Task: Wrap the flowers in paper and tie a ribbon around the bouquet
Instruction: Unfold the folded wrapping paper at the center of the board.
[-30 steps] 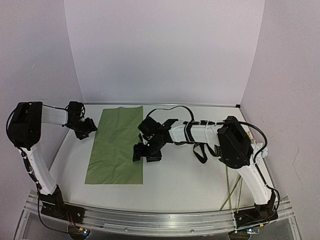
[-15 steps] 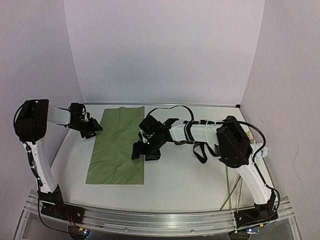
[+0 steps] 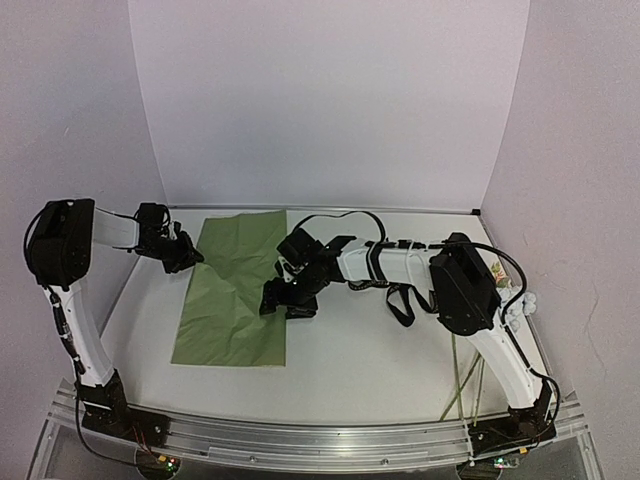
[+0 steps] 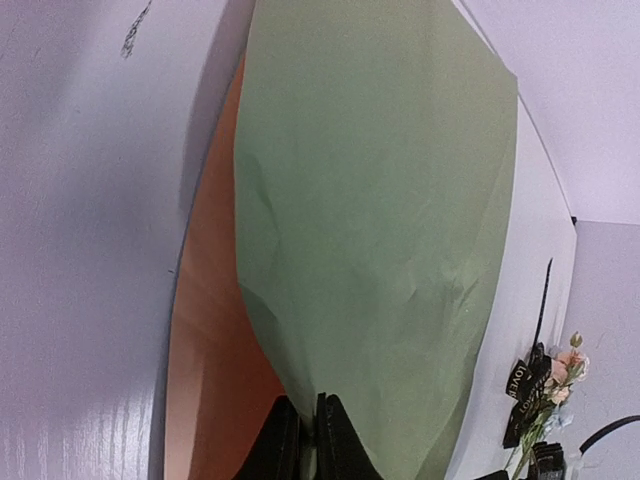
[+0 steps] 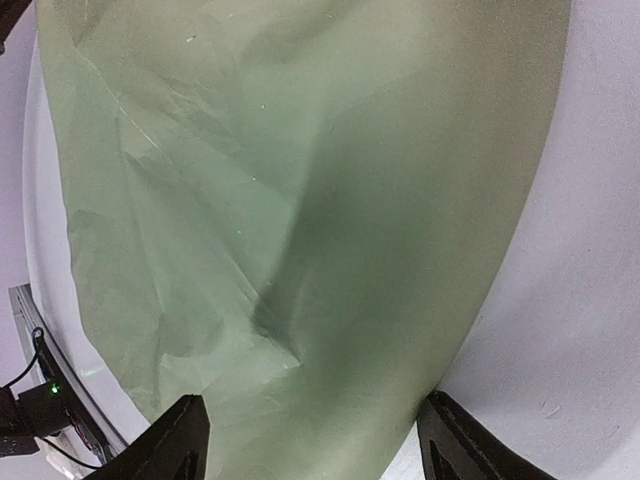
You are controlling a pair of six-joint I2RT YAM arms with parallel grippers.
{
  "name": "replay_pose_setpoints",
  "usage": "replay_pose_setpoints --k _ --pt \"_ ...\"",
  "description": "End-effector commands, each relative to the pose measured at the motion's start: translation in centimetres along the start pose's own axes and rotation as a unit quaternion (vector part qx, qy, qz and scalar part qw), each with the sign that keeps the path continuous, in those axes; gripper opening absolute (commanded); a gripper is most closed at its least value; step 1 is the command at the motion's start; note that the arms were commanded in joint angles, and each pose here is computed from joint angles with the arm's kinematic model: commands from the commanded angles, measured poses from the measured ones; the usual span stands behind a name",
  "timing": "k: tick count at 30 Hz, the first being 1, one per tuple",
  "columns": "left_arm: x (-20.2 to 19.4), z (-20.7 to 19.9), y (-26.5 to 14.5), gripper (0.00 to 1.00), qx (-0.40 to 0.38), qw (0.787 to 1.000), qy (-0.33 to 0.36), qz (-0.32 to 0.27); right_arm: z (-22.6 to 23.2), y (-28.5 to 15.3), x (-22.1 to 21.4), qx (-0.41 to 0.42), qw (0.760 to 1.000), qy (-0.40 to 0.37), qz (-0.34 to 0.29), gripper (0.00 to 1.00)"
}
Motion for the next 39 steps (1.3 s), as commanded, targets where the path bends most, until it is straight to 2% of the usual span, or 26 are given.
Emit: replay_pose_setpoints --k 1,3,6,12,16,19,26,30,35,39 --pt "1.0 -3.6 -3.4 0.04 -0.046 0.998 0.020 -0.031 -2.1 2.5 -0.9 -0.030 0.999 0.030 0.030 0.74" --pt "1.3 -4.7 -4.7 0.00 -0.049 0.998 0.022 -0.036 -1.7 2.6 -0.9 -0.010 0.999 0.041 0.031 0.73" --pt "1.9 -6.9 -6.9 0.00 -0.043 0.998 0.029 -0.045 -0.5 2.7 -0.9 0.022 0.998 0.057 0.027 0.72" --pt "1.5 -11.8 -10.4 0.00 -0.025 0.998 0.026 -0.052 1.5 1.2 -0.2 0.063 0.997 0.043 0.013 0.80" --pt "0.1 -15.9 -10.6 0.00 -0.003 0.999 0.029 -0.037 1.9 -2.2 0.3 0.074 0.997 0.026 -0.004 0.84" --pt "-1.0 -18.3 -9.9 0.00 0.011 0.999 0.030 -0.036 0.0 -5.6 -0.1 0.041 0.999 0.015 -0.033 0.88" --pt "-4.6 -22.2 -5.6 0.00 0.116 0.993 -0.022 -0.019 -5.4 -14.6 -0.4 -0.024 0.993 0.029 -0.113 0.92" --pt "-8.1 -23.8 -3.1 0.00 0.119 0.991 -0.051 -0.036 -8.7 -18.3 -1.2 -0.147 0.980 0.009 -0.133 0.93" --pt "-12.3 -26.3 -0.1 0.00 0.120 0.991 -0.049 -0.040 -13.0 -19.7 -1.3 -0.257 0.956 -0.065 -0.125 0.98" --pt "-14.9 -28.7 1.5 0.00 0.111 0.992 -0.048 -0.037 -16.7 -18.6 0.2 -0.282 0.954 -0.045 -0.095 0.98"
Point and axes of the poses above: each gripper's point midway between its finger pads, its own y axis out along the fingers, its own z axis along the line the jaws close on, x = y × z, the point moved 10 cm from there along -y, back along the fingers, and after that the axes turned 1 degree about y, right-handed, at the moved point
